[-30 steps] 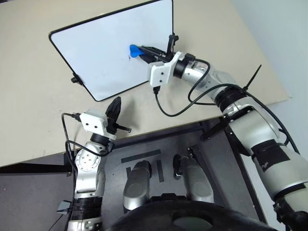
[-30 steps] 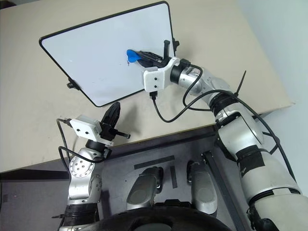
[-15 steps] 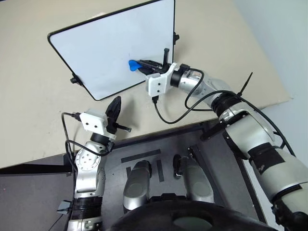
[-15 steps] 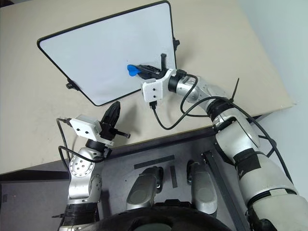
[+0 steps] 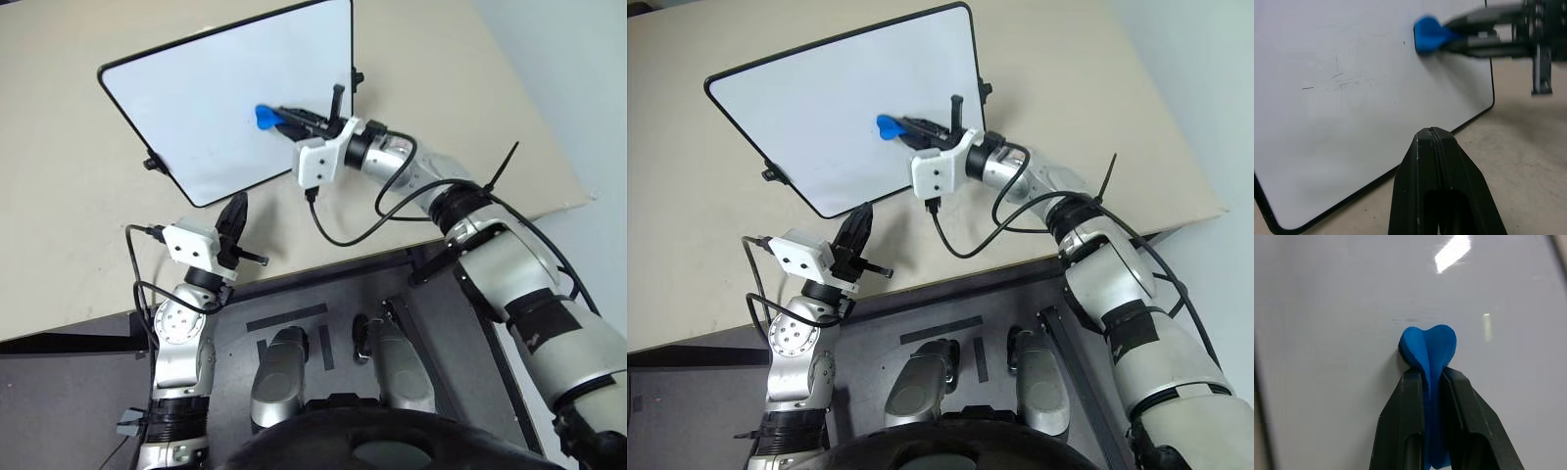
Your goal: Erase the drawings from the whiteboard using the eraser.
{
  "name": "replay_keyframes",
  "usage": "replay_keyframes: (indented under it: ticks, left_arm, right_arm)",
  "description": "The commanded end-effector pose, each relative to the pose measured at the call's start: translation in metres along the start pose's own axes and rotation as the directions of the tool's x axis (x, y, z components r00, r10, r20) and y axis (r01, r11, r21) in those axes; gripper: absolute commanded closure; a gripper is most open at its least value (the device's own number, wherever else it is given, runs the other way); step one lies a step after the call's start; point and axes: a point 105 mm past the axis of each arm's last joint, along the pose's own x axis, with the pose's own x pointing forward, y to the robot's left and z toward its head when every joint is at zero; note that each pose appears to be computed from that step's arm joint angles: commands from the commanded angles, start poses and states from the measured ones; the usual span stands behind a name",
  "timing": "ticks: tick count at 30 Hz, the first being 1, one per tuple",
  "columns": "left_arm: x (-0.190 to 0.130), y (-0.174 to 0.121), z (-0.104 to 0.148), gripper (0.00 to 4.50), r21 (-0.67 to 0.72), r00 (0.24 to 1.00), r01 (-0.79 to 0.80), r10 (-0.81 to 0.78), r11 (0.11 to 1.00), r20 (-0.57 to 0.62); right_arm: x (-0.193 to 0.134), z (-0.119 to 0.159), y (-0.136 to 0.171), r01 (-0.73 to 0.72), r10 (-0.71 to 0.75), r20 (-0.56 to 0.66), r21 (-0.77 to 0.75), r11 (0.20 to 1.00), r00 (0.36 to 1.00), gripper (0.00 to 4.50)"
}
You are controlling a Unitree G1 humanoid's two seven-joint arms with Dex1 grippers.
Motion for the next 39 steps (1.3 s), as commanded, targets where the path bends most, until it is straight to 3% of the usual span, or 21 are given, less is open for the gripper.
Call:
replay_keyframes:
  ticks: [1,11,16,23,33,39]
  left_arm:
    - [0.002,-0.004,0.007,4.50,0.004,0.999,0.013,-0.013,1.000,0.029]
    - [0.002,-0.003,0.006,4.50,0.001,1.000,0.009,-0.009,1.000,0.028]
    - [0.001,-0.002,0.006,4.50,0.002,1.000,0.006,-0.006,1.000,0.028]
    - [-0.002,-0.002,0.006,4.50,0.002,1.000,-0.001,0.001,1.000,0.029]
    - [-0.004,-0.002,0.006,4.50,0.006,1.000,-0.002,0.002,1.000,0.023]
    - [-0.004,0.004,0.008,4.50,0.020,1.000,-0.011,0.010,1.000,0.027]
  right_arm:
    - [0.002,0.004,0.002,-0.024,0.024,0.013,-0.007,1.000,1.000,4.25]
    - [0.010,0.021,-0.050,0.152,-0.147,0.087,-0.055,0.987,0.985,4.25]
    - [0.016,0.032,-0.040,0.112,-0.104,0.130,-0.057,0.992,0.986,4.25]
    - [0.015,0.024,0.003,-0.012,0.016,0.083,-0.045,0.999,0.996,4.25]
    - [0.008,0.001,-0.023,0.117,-0.118,-0.026,-0.022,0.993,0.993,4.25]
    - [-0.018,0.000,-0.007,0.002,-0.003,0.019,0.092,0.996,1.000,4.25]
